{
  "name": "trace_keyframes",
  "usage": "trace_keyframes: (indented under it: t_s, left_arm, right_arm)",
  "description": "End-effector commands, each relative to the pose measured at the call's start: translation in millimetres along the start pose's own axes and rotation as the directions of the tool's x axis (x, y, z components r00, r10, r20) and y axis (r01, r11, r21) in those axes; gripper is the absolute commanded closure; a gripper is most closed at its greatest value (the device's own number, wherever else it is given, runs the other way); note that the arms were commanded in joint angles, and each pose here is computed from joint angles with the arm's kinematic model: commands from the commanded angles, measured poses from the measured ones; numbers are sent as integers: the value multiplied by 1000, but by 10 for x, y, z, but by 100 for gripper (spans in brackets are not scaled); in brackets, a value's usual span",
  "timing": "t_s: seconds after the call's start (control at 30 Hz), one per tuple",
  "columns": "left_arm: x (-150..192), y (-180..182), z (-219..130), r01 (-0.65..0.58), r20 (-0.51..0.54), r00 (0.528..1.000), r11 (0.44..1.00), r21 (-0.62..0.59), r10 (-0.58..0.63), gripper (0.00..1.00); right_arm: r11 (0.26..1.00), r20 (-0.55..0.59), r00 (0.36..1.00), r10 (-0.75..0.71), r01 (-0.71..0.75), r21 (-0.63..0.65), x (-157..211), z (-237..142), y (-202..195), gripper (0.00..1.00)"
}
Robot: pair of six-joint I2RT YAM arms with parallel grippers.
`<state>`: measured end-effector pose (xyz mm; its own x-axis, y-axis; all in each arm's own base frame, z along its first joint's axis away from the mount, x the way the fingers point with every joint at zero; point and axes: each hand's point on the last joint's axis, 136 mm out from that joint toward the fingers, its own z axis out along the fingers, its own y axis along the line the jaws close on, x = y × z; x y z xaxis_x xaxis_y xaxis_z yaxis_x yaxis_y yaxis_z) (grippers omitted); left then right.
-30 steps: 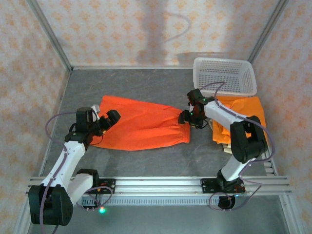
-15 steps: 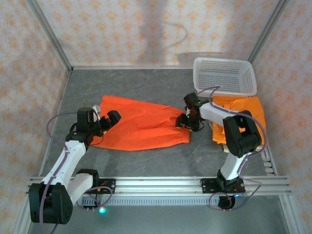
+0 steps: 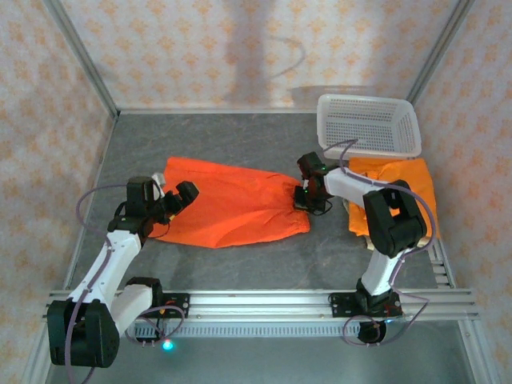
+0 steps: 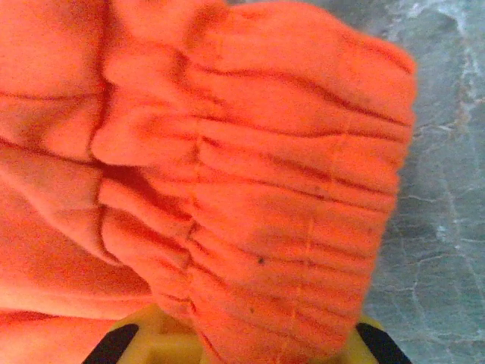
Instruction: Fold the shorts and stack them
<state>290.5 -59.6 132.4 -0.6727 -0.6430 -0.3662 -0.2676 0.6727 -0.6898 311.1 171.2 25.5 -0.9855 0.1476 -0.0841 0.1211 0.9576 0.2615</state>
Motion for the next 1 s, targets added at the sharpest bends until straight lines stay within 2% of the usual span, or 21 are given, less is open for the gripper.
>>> trace_keyframes:
  t_s: [0.0, 0.23, 0.43, 0.7, 0.97]
  left_arm:
    - [-17, 20, 2, -26, 17, 1000, 1000, -13, 27, 0]
    - [-16, 34, 1, -27, 18, 999, 999, -22, 27, 0]
    - [-19, 44, 11, -24, 20, 999, 999, -24, 24, 0]
    - [-20, 50, 11, -24, 20, 1000, 999, -27, 24, 0]
    - [-21, 52, 15, -25, 19, 999, 999, -28, 26, 0]
  right_arm:
    - [989, 10, 1000, -16, 14, 144, -5, 52, -259, 98]
    - [955, 66, 992, -112, 89, 282, -157, -343, -401, 100]
    - [875, 88, 970, -225, 162, 456, -330, -814, -575, 100]
    - [640, 58, 938, -343, 188, 745, -620, -1531, -887, 100]
    - [386, 15, 910, -414, 161, 908, -876, -2177, -979, 100]
